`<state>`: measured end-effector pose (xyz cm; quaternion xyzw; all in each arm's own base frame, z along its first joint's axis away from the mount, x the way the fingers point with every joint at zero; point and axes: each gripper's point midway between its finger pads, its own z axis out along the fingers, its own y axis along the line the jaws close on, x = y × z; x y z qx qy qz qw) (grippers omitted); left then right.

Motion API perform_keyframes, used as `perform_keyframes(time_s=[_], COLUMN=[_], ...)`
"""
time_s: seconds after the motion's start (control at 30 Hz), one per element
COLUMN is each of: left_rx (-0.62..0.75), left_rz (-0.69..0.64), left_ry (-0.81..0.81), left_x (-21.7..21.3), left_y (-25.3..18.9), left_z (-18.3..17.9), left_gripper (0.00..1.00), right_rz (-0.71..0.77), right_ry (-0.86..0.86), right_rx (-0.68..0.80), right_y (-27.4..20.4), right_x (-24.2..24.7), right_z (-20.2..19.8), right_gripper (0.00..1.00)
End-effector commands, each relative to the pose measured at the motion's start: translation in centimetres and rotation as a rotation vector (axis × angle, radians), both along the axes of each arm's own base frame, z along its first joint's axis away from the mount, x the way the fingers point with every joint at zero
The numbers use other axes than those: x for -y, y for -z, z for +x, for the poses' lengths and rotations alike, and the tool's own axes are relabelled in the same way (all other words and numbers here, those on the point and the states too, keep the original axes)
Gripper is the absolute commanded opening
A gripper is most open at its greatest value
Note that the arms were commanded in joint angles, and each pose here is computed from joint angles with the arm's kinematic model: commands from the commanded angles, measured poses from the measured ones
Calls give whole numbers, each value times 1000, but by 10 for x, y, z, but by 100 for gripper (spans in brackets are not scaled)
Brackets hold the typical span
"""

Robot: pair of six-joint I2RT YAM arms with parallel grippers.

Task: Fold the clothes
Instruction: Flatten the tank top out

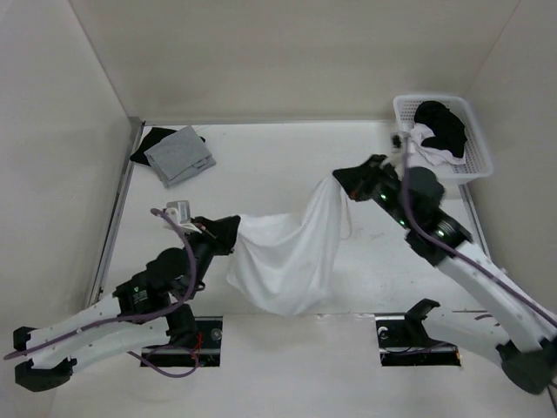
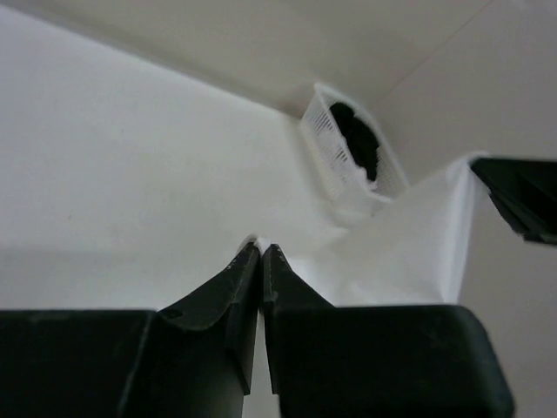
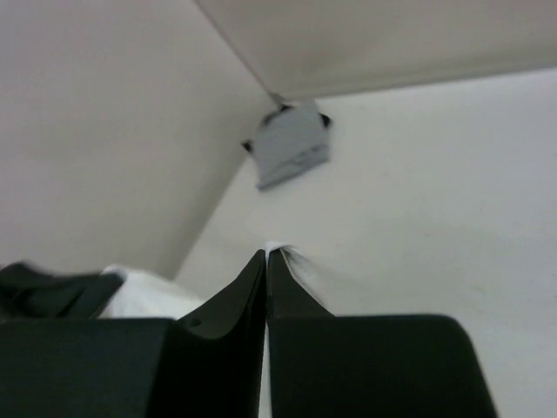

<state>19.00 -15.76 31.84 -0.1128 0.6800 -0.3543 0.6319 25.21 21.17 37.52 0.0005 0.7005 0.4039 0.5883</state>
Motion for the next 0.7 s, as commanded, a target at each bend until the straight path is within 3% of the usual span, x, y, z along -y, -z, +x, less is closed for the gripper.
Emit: perform_keyframes(time_s=[0.0,0.13,0.2,0.3,0.4,0.43,0.53,0.6,0.67], left_rx=[-163,-262,-287,-340,-408,-419,-431,-437,-471], left_rz=[21,55,77,136,123,110,88,91,117], left_ry=[-72,-150,-189,-243,-241,-234,-259,-265,-242], left_x=[1,-2,-7,-20,-32,-35,-51,-57,-56], left_y=[64,108,121,148,172,175,180,182,191], left_z=[6,24,37,70,98,104,113,105,88], left_gripper=[5,6,8,21,34,37,40,30,20], right_rz=[-79,-114,-126,-150,-190,-206,-223,-238,-234], right_ry=[5,62,88,121,166,160,100,59,27], right_rx=[-115,-180,-209,-272,-259,-253,-271,-312,-346], right_y=[58,96,107,121,134,140,169,197,216], right_x=[-23,-41,-43,-39,-26,-27,-32,-34,-34], right_z=[66,153,183,193,175,162,114,81,53], right_gripper=[4,8,16,39,46,45,22,7,4])
